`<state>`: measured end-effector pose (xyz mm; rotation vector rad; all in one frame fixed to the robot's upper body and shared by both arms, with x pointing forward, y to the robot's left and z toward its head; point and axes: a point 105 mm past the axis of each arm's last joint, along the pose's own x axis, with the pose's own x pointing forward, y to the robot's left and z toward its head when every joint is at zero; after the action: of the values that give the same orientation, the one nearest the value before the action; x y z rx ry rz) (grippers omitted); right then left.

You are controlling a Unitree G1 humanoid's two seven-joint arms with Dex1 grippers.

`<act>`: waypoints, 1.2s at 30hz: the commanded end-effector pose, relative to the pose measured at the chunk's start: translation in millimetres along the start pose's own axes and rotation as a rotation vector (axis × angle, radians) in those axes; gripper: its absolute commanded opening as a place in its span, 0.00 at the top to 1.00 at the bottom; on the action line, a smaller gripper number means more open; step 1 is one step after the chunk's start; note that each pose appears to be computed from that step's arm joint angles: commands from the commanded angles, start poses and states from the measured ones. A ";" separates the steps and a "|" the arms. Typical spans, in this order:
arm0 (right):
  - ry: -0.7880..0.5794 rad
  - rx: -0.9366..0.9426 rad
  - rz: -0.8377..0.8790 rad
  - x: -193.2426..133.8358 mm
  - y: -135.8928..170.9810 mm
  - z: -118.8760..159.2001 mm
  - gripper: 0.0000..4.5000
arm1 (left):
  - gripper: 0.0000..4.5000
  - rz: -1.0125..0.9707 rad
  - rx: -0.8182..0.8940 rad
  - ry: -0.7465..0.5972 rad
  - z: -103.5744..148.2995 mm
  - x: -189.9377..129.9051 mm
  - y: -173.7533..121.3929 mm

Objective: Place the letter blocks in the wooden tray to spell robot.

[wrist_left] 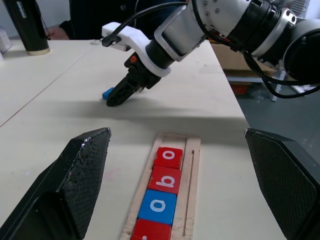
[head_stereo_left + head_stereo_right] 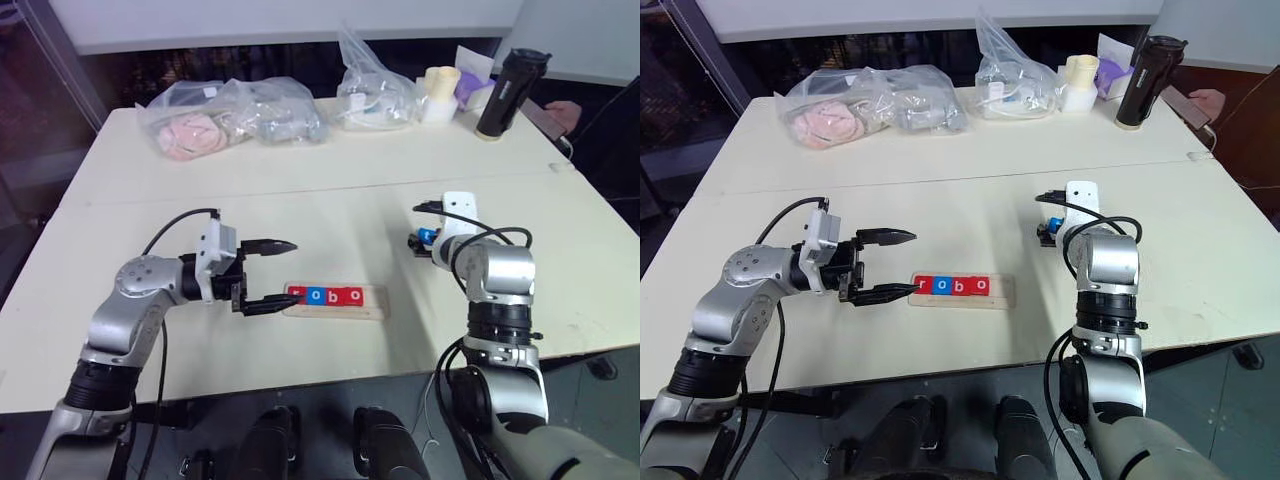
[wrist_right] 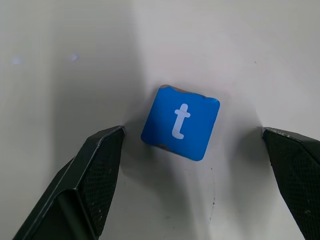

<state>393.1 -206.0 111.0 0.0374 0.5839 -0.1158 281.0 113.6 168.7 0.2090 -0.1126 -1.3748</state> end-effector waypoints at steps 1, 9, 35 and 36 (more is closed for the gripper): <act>-0.019 0.023 0.003 1.1 1.7 5.8 0.31 | 0.00 0.009 0.037 -0.026 9.3 -1.6 1.8; -0.036 -0.060 -0.022 -21.4 -3.7 5.6 0.75 | 0.00 0.013 0.036 -0.031 8.2 0.6 2.4; -0.018 -0.262 0.219 -98.4 6.0 -47.0 0.01 | 0.00 0.008 0.032 -0.039 3.1 3.5 2.0; -0.015 -0.343 0.285 -103.9 10.9 -41.7 0.01 | 0.00 0.008 0.033 -0.038 3.0 3.3 2.2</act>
<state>285.9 -194.4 116.1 -0.1601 0.6124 0.1395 283.9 111.2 165.3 0.1869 -0.1361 -1.3658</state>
